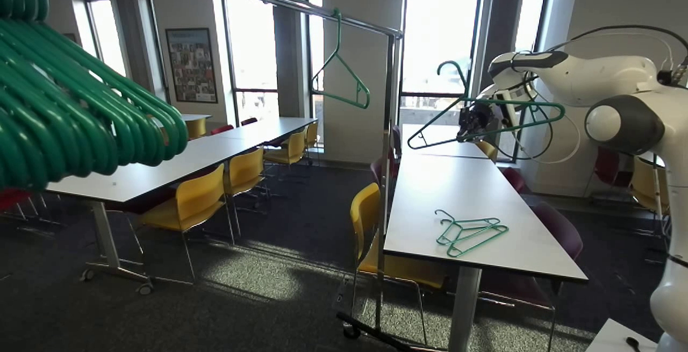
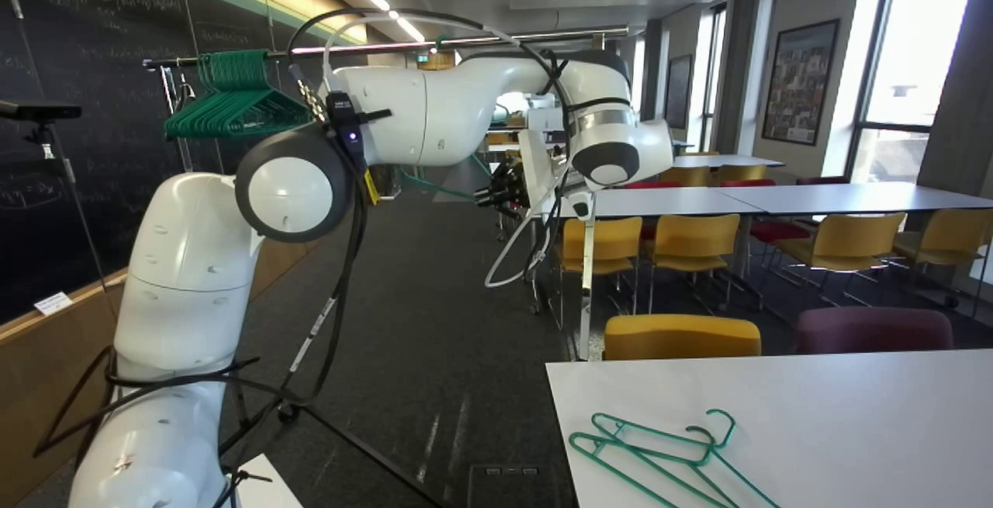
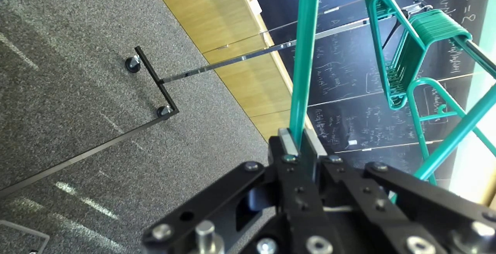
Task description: Put one green hanger from the table on the rail.
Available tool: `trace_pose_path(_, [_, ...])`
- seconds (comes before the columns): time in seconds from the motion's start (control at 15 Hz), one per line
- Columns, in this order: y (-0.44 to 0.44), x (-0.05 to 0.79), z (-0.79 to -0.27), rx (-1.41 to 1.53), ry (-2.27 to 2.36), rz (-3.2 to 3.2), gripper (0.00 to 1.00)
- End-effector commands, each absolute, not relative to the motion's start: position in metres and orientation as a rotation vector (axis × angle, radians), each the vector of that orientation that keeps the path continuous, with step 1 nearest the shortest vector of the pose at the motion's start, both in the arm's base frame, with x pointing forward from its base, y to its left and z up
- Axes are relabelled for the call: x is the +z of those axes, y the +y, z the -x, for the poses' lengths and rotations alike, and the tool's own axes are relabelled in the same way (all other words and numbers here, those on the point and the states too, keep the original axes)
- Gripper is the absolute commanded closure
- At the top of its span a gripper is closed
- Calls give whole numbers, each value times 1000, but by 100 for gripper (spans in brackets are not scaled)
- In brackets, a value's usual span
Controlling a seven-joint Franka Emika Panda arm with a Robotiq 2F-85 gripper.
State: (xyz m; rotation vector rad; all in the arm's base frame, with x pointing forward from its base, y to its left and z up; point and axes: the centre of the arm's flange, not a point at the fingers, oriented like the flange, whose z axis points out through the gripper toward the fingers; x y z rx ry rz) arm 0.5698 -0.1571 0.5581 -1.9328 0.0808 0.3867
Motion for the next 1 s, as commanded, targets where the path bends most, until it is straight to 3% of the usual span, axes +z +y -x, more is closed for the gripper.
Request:
trace_pose_path(0.0, [-137,592,-585,318,-29,1863,98])
trace_pose_path(0.47, [-62,680,-637,250,-107,1660,98])
trace_pose_path(0.93, [-22,721,-669,236,331,1677,98])
